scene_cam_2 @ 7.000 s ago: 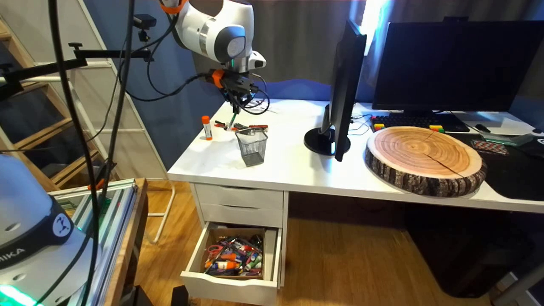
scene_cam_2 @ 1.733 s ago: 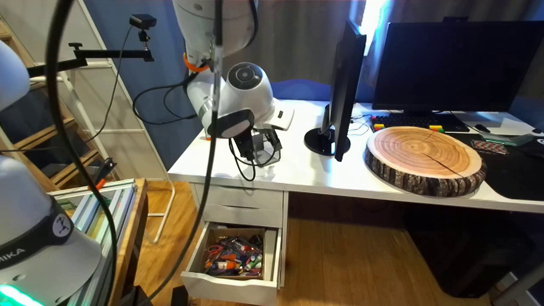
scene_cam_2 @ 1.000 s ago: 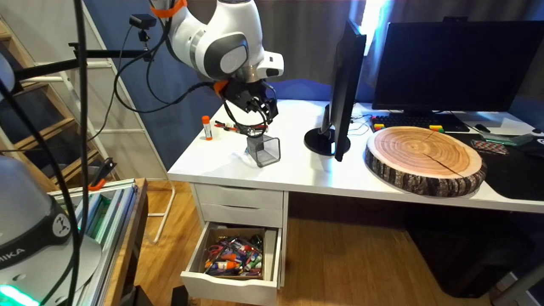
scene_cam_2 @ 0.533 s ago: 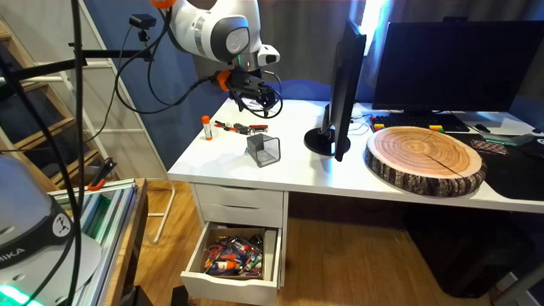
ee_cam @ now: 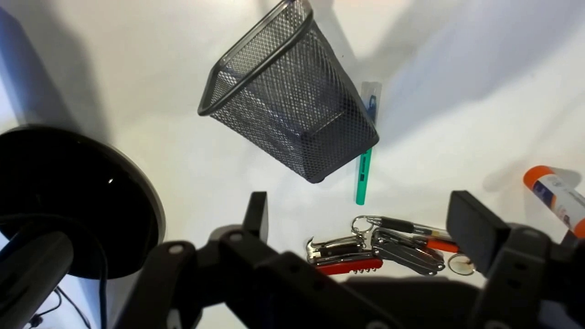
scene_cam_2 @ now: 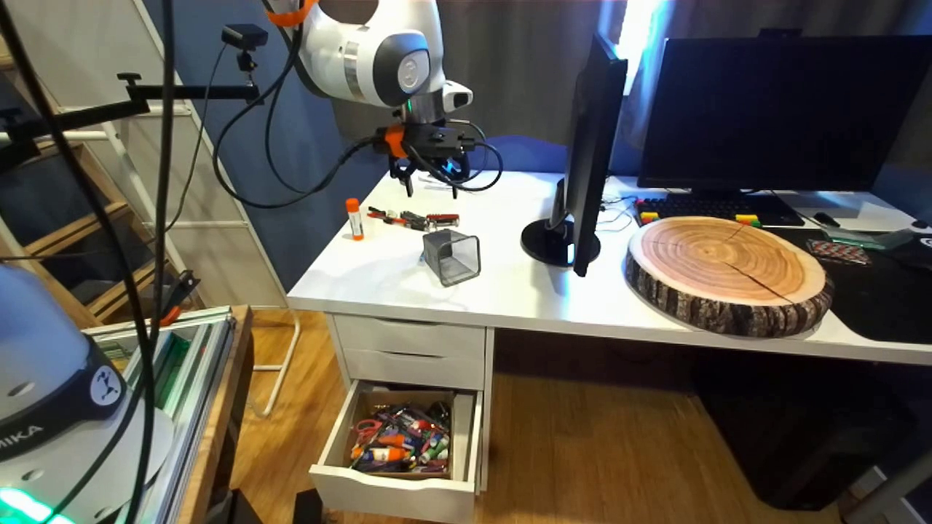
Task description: Put the green pen on the desk then flip the penholder over
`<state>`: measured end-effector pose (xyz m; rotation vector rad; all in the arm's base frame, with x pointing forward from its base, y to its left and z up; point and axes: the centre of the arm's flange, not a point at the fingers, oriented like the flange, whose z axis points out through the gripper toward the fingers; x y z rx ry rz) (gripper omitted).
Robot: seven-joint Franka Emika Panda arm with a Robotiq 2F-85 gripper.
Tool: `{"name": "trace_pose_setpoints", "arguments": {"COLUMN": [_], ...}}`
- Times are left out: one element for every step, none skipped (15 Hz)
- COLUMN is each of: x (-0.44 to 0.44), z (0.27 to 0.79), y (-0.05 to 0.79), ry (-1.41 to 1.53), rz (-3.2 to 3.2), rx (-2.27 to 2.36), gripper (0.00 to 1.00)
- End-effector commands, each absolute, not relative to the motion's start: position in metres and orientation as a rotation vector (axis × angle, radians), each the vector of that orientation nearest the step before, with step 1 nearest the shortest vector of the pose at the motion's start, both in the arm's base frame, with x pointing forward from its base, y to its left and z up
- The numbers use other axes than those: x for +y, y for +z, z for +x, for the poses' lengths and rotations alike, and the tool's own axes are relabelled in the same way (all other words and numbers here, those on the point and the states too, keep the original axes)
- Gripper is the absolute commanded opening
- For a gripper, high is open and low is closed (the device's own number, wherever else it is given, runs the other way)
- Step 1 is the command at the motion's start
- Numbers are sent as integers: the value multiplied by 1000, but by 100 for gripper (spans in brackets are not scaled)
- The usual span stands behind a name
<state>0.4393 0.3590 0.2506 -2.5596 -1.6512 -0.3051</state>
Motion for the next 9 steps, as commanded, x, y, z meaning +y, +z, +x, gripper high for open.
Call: {"name": "trace_pose_setpoints", "arguments": {"x": [359,360,361,363,365,370,373,377,379], "z": [440,439,439,438,437,434,432,431,429], "y": [251,248,243,237,233,226,221,217,213], "ry": [-306,-305,-295,-270,-258,-257,-247,-243,-232], "rz": [-2561,-2522,-2465,-2413,-2351,-2293,-2239,-2185,-2124], "rx": [-1650,-1707,-1763,-1845,-1923,-1981,-2046,-2108,-2161], "gripper": [100,100,100,100,100,100,100,100,100]}}
